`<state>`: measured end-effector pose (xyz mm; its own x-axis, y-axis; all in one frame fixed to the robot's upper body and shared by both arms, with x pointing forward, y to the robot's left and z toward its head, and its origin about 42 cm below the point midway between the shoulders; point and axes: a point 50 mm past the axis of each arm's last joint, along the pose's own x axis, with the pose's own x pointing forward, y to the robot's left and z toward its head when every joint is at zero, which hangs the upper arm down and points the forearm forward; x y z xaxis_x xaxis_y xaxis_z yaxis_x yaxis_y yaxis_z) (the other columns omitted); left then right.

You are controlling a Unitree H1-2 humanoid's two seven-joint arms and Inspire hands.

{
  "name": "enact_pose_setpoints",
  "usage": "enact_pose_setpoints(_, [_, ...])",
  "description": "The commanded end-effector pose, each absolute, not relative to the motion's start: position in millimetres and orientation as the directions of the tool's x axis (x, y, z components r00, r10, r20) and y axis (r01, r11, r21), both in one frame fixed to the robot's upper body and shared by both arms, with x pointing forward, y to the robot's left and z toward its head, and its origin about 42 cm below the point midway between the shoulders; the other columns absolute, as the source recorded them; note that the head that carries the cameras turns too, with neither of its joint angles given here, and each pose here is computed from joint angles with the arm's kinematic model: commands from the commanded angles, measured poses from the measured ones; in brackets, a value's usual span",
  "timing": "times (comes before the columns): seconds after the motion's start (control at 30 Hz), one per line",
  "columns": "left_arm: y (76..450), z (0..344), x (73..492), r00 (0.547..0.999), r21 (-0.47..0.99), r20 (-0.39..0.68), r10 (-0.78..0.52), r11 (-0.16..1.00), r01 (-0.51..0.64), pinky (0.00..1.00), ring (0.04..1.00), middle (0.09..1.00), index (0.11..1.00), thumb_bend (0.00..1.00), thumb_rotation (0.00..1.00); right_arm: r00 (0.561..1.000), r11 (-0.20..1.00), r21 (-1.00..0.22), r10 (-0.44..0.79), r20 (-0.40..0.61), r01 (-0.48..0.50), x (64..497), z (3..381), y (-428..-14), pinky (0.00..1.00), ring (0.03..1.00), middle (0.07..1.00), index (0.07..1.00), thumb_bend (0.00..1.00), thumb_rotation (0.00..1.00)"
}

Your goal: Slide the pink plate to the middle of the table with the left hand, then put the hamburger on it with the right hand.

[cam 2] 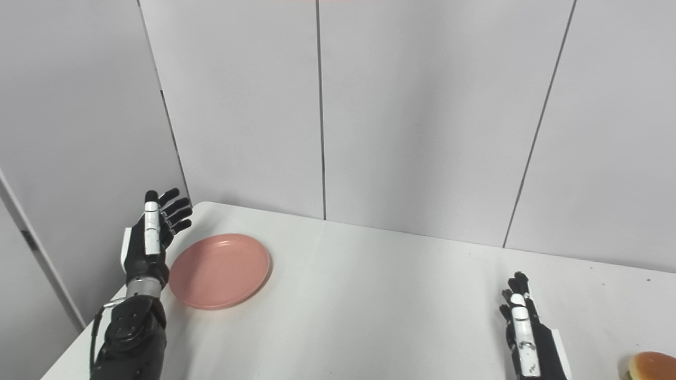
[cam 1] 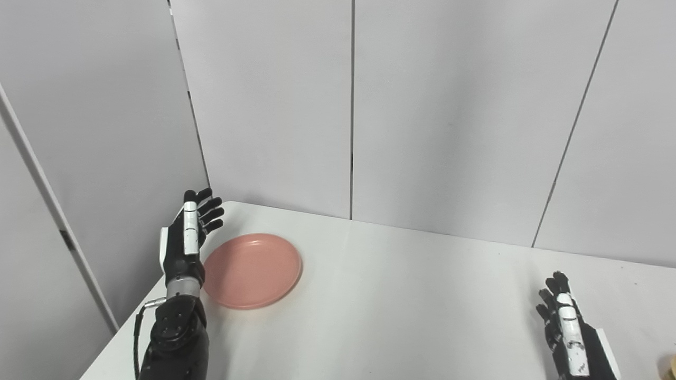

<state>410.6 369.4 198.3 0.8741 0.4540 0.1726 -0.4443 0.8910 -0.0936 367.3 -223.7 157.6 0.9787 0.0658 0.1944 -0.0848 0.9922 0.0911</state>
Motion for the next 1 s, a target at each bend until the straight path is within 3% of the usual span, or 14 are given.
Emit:
enact_pose_setpoints(0.0, [375, 226, 423, 0.84, -0.121, 0.274, 0.467, 0.884, -0.452, 0.7, 0.696, 0.696, 0.688, 0.79, 1.0, 0.956, 0.989, 0.106, 0.072, 0.285, -0.106, 373, 176, -220, 1.0, 1.0, 1.0, 1.0, 0.4, 0.92])
enact_pose_setpoints(0.4, [404, 199, 435, 0.836, -0.041, 0.219, 0.504, 0.86, -0.508, 0.83, 0.733, 0.714, 0.7, 0.8, 1.0, 0.955, 0.989, 0.096, 0.078, 0.285, -0.11, 373, 179, -223, 1.0, 1.0, 1.0, 1.0, 0.41, 0.91])
enact_pose_setpoints(0.57, [401, 182, 437, 0.849, -0.056, 0.175, 0.498, 0.866, -0.496, 0.83, 0.769, 0.741, 0.729, 0.8, 1.0, 0.956, 0.99, 0.092, 0.077, 0.284, -0.108, 372, 181, -223, 1.0, 1.0, 1.0, 1.0, 0.41, 0.92])
enact_pose_setpoints(0.97, [384, 153, 441, 0.882, -0.054, 0.13, 0.452, 0.892, -0.449, 0.94, 0.823, 0.781, 0.778, 0.78, 1.0, 0.953, 0.992, 0.081, 0.071, 0.293, -0.098, 368, 184, -221, 1.0, 1.0, 1.0, 1.0, 0.38, 0.97])
